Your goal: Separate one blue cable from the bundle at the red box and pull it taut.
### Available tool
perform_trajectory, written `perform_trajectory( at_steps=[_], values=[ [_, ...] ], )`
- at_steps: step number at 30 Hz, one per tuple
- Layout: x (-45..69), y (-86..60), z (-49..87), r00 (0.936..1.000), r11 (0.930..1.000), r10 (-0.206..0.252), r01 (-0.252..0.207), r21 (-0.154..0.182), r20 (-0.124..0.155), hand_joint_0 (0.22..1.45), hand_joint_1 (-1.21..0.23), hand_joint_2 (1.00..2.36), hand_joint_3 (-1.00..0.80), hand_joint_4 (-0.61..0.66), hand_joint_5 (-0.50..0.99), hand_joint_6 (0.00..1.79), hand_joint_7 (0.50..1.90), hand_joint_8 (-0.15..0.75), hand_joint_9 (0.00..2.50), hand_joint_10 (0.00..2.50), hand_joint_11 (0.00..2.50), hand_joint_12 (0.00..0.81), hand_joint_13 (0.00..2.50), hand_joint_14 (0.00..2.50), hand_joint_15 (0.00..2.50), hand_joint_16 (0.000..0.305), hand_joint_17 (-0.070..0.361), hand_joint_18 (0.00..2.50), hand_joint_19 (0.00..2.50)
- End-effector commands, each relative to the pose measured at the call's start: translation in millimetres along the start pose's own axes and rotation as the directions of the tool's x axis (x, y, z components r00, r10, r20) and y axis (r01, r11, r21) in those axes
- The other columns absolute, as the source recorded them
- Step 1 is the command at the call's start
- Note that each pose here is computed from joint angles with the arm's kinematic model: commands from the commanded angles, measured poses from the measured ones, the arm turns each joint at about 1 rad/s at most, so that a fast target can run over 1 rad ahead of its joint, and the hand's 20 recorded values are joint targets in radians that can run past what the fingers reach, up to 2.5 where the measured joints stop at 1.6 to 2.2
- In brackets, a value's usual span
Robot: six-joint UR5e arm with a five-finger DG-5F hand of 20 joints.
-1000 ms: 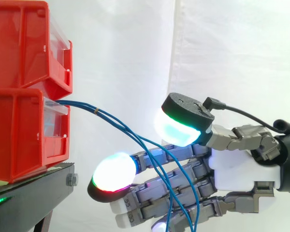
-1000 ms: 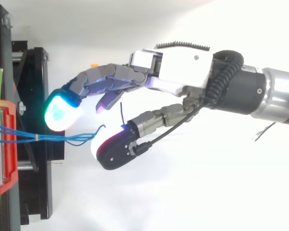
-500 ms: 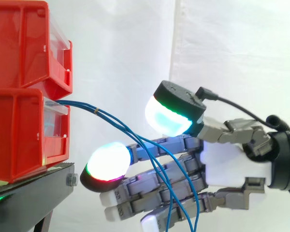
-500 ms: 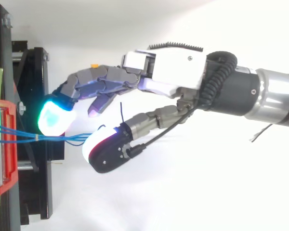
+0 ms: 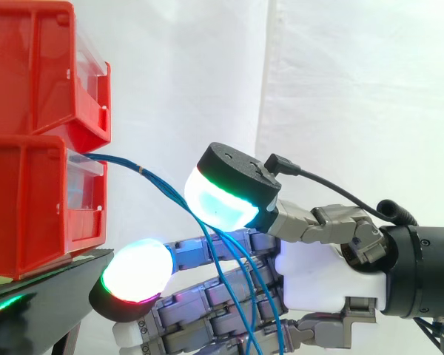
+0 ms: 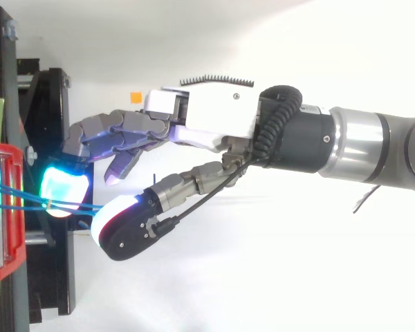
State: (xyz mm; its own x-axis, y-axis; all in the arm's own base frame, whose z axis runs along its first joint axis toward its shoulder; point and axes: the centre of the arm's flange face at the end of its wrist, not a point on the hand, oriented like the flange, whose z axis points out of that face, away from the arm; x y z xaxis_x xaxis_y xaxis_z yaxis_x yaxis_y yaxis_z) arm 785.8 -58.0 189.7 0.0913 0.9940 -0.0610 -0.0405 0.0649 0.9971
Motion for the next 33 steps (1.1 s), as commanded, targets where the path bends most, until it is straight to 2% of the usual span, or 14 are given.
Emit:
perform_trajectory(
  at_steps=[1, 14, 18, 23, 33],
  values=[
    [-0.4, -0.3, 0.0, 0.9999, 1.0000, 0.000, 0.000, 0.000, -0.010, 0.56, -0.65, 1.00, -0.50, 0.22, -0.17, 0.50, 1.04, 0.296, 0.47, 0.01, 0.23, 0.383, 0.36, 0.01, 0.18, 0.052, 0.118, 0.57, 0.60],
    [-2.1, 1.2, 1.0, 0.9990, 1.0000, 0.007, -0.007, -0.006, -0.045, 0.55, -0.62, 1.00, -0.50, 0.22, -0.17, 0.50, 1.07, 0.301, 0.49, 0.01, 0.24, 0.384, 0.37, 0.01, 0.20, 0.052, 0.118, 0.58, 0.61],
    [-4.2, 9.6, 5.4, 0.9972, 0.9998, 0.013, -0.015, -0.017, -0.074, 0.55, -0.62, 1.00, -0.50, 0.22, -0.16, 0.50, 1.08, 0.301, 0.49, 0.01, 0.25, 0.385, 0.38, 0.01, 0.20, 0.052, 0.118, 0.59, 0.61],
    [-4.2, 17.6, 9.4, 0.9957, 0.9995, 0.014, -0.016, -0.027, -0.092, 0.55, -0.61, 1.00, -0.50, 0.22, -0.16, 0.50, 1.09, 0.302, 0.50, 0.01, 0.26, 0.385, 0.39, 0.01, 0.20, 0.052, 0.117, 0.59, 0.61],
    [-12.0, 18.5, 9.7, 0.9950, 0.9996, 0.011, -0.013, -0.025, -0.099, 0.56, -0.61, 1.00, -0.50, 0.21, -0.16, 0.50, 1.12, 0.306, 0.51, 0.01, 0.27, 0.389, 0.41, 0.01, 0.22, 0.052, 0.117, 0.60, 0.62]
  ],
)
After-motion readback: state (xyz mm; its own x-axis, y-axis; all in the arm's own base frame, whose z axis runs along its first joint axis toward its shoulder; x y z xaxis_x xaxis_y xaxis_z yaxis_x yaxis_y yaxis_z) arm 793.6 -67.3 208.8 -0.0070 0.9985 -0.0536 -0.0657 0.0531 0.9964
